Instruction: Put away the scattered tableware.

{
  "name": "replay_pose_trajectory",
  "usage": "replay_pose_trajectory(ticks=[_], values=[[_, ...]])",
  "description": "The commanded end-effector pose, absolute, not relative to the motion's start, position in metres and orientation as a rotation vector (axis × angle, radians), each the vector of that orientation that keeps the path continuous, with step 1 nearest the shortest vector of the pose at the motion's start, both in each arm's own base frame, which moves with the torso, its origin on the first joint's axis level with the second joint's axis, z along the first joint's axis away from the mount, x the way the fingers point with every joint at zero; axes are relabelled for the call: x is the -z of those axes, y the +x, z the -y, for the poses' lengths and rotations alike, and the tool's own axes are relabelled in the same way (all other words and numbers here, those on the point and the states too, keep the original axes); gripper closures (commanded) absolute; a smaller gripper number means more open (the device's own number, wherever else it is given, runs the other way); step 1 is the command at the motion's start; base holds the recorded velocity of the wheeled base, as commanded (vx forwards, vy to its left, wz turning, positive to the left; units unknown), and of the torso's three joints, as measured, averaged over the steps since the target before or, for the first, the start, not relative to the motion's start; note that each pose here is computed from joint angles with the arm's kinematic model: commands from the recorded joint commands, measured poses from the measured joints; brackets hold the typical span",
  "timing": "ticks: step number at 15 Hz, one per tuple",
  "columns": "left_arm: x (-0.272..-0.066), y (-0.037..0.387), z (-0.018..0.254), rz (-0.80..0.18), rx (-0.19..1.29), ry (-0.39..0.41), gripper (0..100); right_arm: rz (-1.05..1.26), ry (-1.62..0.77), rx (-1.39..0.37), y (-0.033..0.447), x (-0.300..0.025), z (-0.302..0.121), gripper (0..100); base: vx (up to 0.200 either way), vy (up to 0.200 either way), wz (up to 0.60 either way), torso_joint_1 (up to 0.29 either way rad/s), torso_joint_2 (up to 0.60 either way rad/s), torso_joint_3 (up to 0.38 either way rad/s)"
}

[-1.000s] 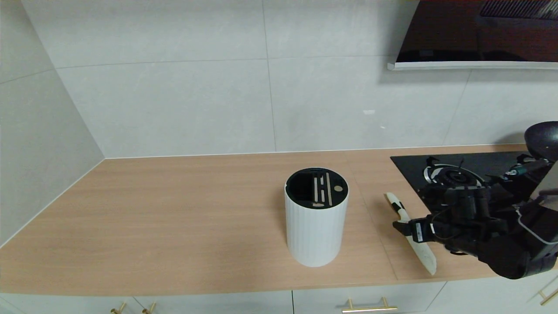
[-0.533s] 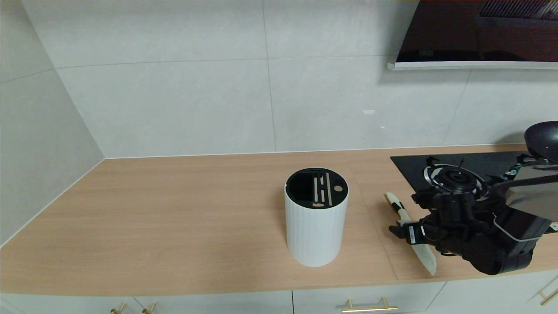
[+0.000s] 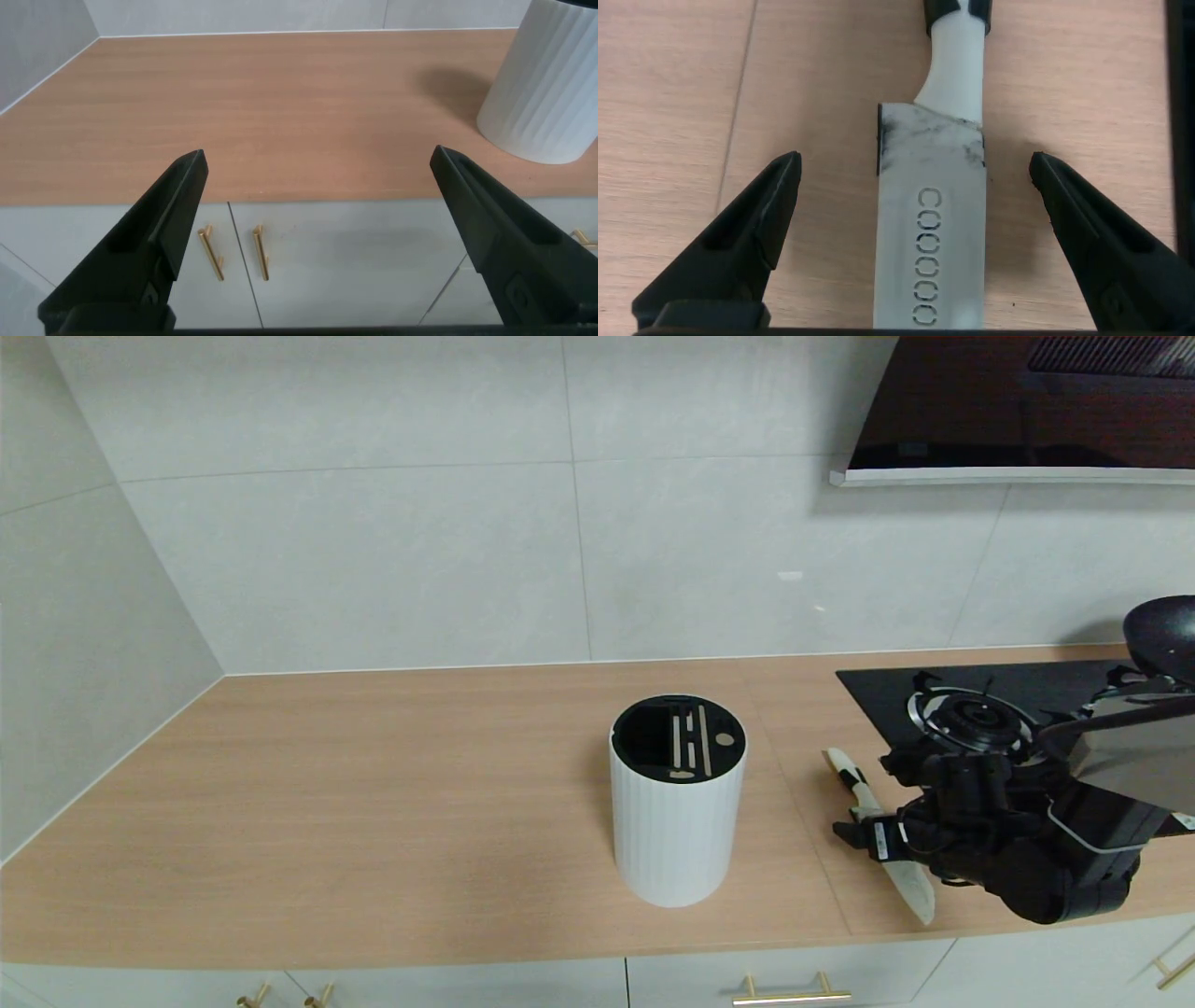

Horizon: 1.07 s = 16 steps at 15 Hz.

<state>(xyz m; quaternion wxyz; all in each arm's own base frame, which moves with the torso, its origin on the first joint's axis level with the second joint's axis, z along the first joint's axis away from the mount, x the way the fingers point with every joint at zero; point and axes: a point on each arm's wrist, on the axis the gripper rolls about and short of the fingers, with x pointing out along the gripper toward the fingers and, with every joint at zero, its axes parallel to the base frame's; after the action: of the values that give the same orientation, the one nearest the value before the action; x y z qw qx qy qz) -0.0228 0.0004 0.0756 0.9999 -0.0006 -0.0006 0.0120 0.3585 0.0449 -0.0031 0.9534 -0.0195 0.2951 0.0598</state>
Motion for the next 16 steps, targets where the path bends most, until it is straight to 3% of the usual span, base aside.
replay_pose_trajectory(ticks=[1,2,3,13,16], values=[[-0.076,-0.023,0.0,0.002,-0.025,-0.002,0,-0.6,-0.041,-0.123,0.359,0.004,-0.045,0,0.0,0.0,0.0,0.0,0.0,0.0],[-0.076,-0.023,0.0,0.002,-0.025,-0.002,0,-0.591,-0.04,-0.123,0.36,0.004,-0.045,0,0.0,0.0,0.0,0.0,0.0,0.0],[-0.076,-0.023,0.0,0.002,-0.025,-0.002,0,-0.59,-0.041,-0.122,0.36,0.006,-0.045,100,0.0,0.0,0.0,0.0,0.0,0.0],[-0.076,-0.023,0.0,0.002,-0.026,-0.003,0,-0.595,-0.053,-0.108,0.361,0.014,-0.047,100,0.0,0.0,0.0,0.0,0.0,0.0],[-0.076,-0.023,0.0,0.002,-0.026,-0.003,0,-0.535,-0.052,-0.072,0.361,-0.004,-0.047,100,0.0,0.0,0.0,0.0,0.0,0.0]])
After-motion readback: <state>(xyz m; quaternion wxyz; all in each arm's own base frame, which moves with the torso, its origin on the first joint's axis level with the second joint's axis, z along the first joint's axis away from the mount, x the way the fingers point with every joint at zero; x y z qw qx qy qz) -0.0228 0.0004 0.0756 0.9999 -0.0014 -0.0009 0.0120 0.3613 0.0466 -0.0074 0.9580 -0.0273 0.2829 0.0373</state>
